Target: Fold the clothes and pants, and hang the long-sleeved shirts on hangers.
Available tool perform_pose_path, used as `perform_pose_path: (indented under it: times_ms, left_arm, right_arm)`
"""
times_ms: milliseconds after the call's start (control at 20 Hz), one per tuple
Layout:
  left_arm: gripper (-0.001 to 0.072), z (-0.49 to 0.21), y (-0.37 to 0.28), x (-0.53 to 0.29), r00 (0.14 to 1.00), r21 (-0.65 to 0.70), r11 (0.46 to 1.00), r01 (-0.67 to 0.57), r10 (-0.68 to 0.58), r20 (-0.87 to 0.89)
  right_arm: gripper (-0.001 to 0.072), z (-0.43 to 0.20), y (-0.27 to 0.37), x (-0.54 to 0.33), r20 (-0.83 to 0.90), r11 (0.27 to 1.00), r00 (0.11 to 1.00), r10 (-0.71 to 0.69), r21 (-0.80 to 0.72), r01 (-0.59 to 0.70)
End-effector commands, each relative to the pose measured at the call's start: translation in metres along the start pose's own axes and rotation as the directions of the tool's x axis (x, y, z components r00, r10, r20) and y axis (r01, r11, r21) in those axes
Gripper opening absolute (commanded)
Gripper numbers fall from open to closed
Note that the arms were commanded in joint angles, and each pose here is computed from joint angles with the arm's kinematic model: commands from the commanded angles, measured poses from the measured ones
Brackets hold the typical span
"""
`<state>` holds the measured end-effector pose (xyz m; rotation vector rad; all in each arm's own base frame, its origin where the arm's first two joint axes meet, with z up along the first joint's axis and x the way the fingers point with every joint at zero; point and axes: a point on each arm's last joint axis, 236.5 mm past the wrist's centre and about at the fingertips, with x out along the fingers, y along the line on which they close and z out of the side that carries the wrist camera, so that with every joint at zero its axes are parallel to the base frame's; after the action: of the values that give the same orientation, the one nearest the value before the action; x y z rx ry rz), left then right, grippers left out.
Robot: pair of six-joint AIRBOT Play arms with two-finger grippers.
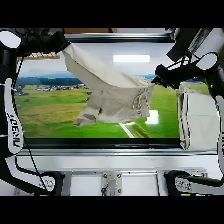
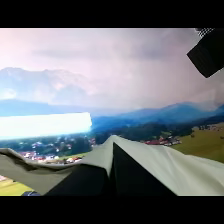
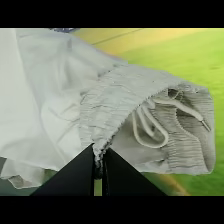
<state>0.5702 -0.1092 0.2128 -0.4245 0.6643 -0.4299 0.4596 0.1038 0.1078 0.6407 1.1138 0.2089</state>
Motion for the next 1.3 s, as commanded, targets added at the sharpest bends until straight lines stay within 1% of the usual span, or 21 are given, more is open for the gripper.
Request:
perform_pose_path:
  times_ms: [0,150,200,400,500,600,700,850,1100,1150,1200,1250]
  left_arm:
    - [0.0002,-0.020,0.019,-0.013,0.996,-0.031,0.999,-0.028,0.026,-0.089]
    - [0.0002,-0.074,0.050,-0.039,0.971,-0.031,0.987,-0.158,0.150,-0.184]
    - [0.0003,-0.101,0.059,-0.045,0.959,-0.036,0.981,-0.192,0.180,-0.217]
    - [0.0003,-0.227,0.094,-0.051,0.899,-0.083,0.960,-0.269,0.219,-0.379]
    - [0.0003,-0.279,0.115,-0.049,0.877,-0.122,0.939,-0.321,0.246,-0.413]
    - [0.0003,-0.316,0.136,-0.046,0.864,-0.147,0.917,-0.372,0.283,-0.416]
    - [0.0003,-0.338,0.150,-0.042,0.854,-0.167,0.899,-0.405,0.307,-0.420]
    - [0.0003,-0.356,0.162,-0.036,0.833,-0.176,0.886,-0.429,0.312,-0.457]
    - [0.0004,-0.343,0.160,-0.027,0.833,-0.177,0.893,-0.415,0.294,-0.469]
    - [0.0073,-0.336,0.157,-0.028,0.836,-0.173,0.897,-0.407,0.289,-0.466]
    - [0.0356,-0.325,0.152,-0.029,0.844,-0.161,0.904,-0.395,0.288,-0.453]
    - [0.0503,-0.308,0.145,-0.033,0.859,-0.150,0.913,-0.379,0.286,-0.426]
  right_arm:
    - [0.0017,0.002,-0.016,0.001,0.008,0.993,0.998,-0.063,-0.102,0.064]
    - [0.0018,-0.034,-0.052,-0.011,-0.038,0.937,0.959,-0.279,-0.230,0.264]
    - [0.0018,-0.050,-0.060,-0.010,-0.057,0.924,0.948,-0.313,-0.251,0.290]
    - [0.0018,-0.114,-0.093,0.020,-0.161,0.916,0.922,-0.353,-0.260,0.305]
    - [0.0018,-0.137,-0.109,0.042,-0.187,0.913,0.912,-0.365,-0.263,0.311]
    - [0.0017,-0.158,-0.121,0.058,-0.204,0.917,0.906,-0.372,-0.234,0.324]
    - [0.0018,-0.173,-0.126,0.072,-0.209,0.918,0.906,-0.369,-0.235,0.320]
    - [0.0018,-0.179,-0.129,0.086,-0.180,0.918,0.916,-0.359,-0.244,0.312]
    - [0.0021,-0.175,-0.128,0.093,-0.163,0.921,0.922,-0.351,-0.242,0.307]
    - [0.0029,-0.175,-0.125,0.092,-0.163,0.926,0.926,-0.340,-0.231,0.299]
    - [0.0035,-0.173,-0.120,0.090,-0.157,0.932,0.933,-0.324,-0.222,0.286]
    - [0.0225,-0.167,-0.111,0.084,-0.137,0.935,0.941,-0.309,-0.225,0.275]
